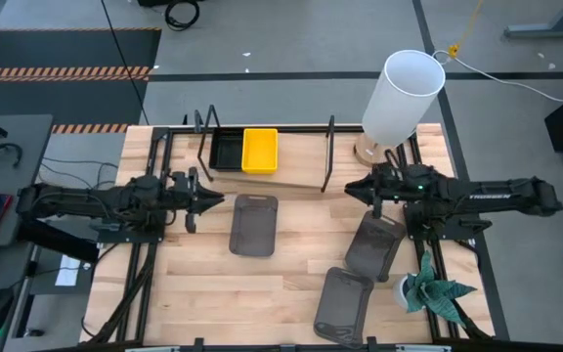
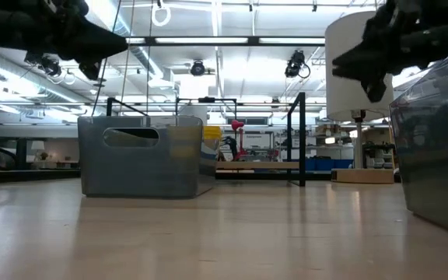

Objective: Stack baskets on shelf by color
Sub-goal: Stack the bottom right black bin on top of the top right black bin

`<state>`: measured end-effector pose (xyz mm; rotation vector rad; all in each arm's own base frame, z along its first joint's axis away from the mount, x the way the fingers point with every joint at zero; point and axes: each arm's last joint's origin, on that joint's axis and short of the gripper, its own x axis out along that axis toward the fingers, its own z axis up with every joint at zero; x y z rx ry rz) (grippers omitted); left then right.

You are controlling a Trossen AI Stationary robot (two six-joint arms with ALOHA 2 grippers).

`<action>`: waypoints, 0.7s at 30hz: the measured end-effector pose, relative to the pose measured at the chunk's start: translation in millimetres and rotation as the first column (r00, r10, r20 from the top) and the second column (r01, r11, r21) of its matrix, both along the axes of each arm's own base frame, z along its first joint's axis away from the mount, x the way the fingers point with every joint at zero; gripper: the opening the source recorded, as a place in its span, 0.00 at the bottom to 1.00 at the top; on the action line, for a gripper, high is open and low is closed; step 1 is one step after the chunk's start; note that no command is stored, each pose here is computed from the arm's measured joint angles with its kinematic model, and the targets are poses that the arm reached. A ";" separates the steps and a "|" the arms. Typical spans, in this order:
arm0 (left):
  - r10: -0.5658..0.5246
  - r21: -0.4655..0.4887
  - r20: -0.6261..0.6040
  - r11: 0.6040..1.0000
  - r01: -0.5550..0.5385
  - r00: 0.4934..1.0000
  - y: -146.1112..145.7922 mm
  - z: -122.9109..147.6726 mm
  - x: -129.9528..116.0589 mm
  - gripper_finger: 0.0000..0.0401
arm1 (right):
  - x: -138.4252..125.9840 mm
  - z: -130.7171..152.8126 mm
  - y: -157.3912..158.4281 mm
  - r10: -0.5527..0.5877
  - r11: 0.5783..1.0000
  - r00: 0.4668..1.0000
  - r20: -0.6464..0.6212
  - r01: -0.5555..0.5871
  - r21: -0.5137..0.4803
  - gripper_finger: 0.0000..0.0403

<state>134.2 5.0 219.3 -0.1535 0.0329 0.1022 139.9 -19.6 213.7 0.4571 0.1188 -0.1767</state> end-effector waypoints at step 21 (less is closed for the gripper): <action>0.052 -0.017 0.042 0.999 -0.051 0.998 0.5 -18.2 -26.6 0.08 | 91.4 14.9 47.6 0.137 0.989 0.798 -0.588 -0.139 0.041 0.24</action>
